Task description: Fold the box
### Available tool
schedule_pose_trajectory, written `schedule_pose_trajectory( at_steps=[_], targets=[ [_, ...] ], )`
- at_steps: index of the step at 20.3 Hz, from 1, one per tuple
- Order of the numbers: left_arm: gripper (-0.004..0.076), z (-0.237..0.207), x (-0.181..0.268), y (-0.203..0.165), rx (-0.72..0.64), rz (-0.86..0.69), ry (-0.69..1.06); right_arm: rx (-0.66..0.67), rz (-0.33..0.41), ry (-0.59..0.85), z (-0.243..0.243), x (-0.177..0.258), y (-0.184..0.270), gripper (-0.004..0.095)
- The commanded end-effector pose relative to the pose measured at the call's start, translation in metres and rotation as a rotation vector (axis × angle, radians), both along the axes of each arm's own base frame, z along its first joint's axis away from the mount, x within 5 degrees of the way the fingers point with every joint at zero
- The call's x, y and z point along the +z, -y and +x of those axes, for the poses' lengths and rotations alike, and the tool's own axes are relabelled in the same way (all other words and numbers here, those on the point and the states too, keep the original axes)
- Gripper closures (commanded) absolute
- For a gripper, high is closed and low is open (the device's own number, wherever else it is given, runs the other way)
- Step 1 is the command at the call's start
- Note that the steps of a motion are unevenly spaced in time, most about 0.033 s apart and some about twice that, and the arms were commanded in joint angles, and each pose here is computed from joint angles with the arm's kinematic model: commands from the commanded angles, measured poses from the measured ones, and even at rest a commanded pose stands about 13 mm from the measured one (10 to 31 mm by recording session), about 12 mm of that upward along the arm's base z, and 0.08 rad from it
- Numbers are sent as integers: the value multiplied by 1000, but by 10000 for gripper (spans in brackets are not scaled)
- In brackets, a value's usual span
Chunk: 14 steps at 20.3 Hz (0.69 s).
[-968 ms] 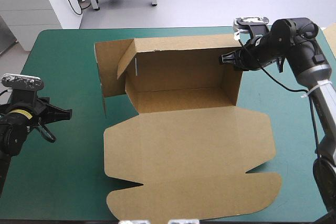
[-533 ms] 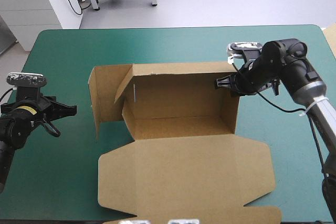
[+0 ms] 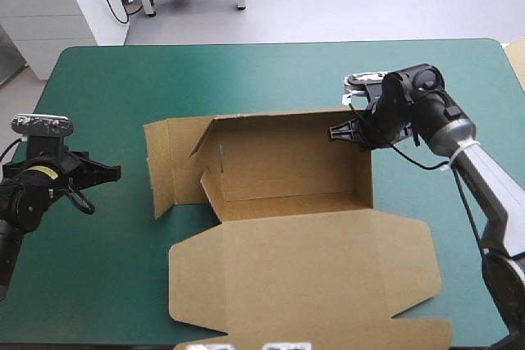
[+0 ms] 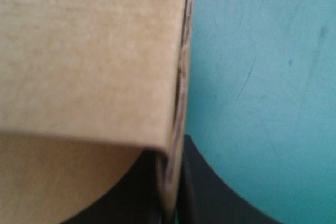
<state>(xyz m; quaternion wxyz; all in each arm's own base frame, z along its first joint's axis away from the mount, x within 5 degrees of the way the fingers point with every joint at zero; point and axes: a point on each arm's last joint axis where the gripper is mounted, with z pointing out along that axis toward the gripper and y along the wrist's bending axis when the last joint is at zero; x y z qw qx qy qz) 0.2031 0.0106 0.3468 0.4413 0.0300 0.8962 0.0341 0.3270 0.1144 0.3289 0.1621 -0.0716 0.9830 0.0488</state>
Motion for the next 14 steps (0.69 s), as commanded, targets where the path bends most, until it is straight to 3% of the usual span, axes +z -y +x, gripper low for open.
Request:
schedule_pose_trajectory(
  at_steps=[1, 6, 11, 14],
  targets=[
    [731, 1, 14, 1, 8, -24, 90, -1, -16, -12, 17, -12, -4, 893],
    [731, 1, 13, 2, 8, -50, 77, 11, -51, 41, 51, -17, -11, 752],
    [731, 0, 12, 2, 8, -50, 68, 3, -35, 63, 58, 5, -14, 330],
    [731, 0, 12, 2, 8, -51, 68, -20, 7, 119, 54, 27, -14, 226]
  ],
)
